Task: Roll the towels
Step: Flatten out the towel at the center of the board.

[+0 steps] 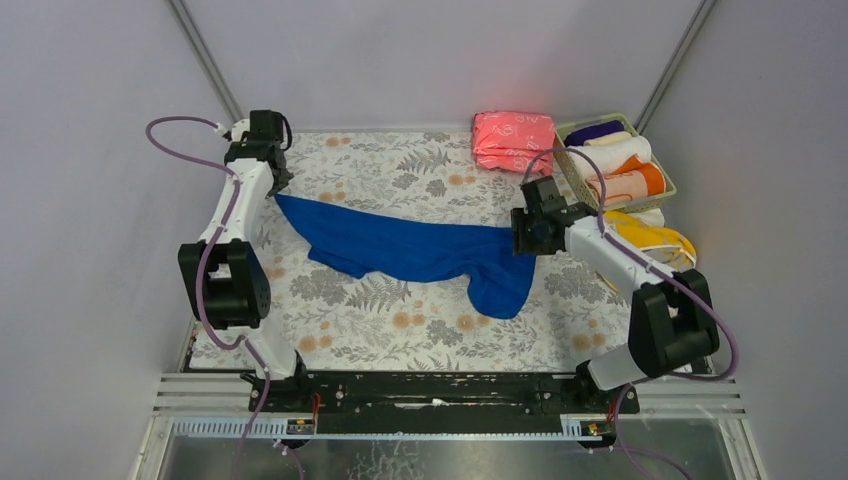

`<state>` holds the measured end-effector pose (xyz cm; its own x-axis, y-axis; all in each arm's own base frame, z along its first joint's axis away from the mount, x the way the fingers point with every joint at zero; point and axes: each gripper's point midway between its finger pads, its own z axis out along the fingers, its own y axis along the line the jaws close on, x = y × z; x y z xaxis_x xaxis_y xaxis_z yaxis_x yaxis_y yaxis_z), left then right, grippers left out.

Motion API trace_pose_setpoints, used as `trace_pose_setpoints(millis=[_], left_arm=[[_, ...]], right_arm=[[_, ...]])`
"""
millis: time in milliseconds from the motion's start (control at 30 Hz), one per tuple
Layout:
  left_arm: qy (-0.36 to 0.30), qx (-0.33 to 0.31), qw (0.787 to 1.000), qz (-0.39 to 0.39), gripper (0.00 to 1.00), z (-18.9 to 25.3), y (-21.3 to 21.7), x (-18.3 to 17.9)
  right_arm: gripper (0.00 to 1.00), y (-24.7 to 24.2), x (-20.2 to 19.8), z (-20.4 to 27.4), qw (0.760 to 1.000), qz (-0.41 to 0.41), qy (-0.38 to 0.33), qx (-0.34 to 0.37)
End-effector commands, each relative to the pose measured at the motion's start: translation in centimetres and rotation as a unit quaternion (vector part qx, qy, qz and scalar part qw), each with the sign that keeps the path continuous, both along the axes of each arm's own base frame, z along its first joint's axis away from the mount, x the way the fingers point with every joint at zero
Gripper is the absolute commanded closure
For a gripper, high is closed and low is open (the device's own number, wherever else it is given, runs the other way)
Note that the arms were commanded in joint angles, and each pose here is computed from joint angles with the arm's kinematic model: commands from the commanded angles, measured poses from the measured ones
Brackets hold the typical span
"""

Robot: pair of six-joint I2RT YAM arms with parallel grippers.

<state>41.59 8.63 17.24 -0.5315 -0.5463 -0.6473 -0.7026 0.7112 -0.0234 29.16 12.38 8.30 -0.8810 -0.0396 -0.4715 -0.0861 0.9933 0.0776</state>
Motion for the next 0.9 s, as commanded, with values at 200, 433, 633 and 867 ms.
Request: trace_pose_setpoints(millis=[200,433,633,867], left_arm=[[0.003,-0.007,1.000,-0.005,1.00,-1.0,0.8,0.4],[0.002,-0.014,1.000,-0.002,1.00,-1.0,1.4,0.2],[0.001,-0.011,1.000,0.011,1.00,-0.9,2.5,-0.2],[-0.005,0.000,1.000,0.030,1.00,-0.1,4.0,-0.8]], right_arm=[[0.43,-1.6,7.8,-1.9,1.000,-0.003,0.008,0.016],[0.44,-2.7,9.5,-5.7,0.999,0.007,0.049,0.018],[0.97,-2.9,10.3,-5.1,0.998,0.019,0.054,0.006],[0.95,-6.0,11.4,3.7,0.996,-0.023,-0.062,-0.054]])
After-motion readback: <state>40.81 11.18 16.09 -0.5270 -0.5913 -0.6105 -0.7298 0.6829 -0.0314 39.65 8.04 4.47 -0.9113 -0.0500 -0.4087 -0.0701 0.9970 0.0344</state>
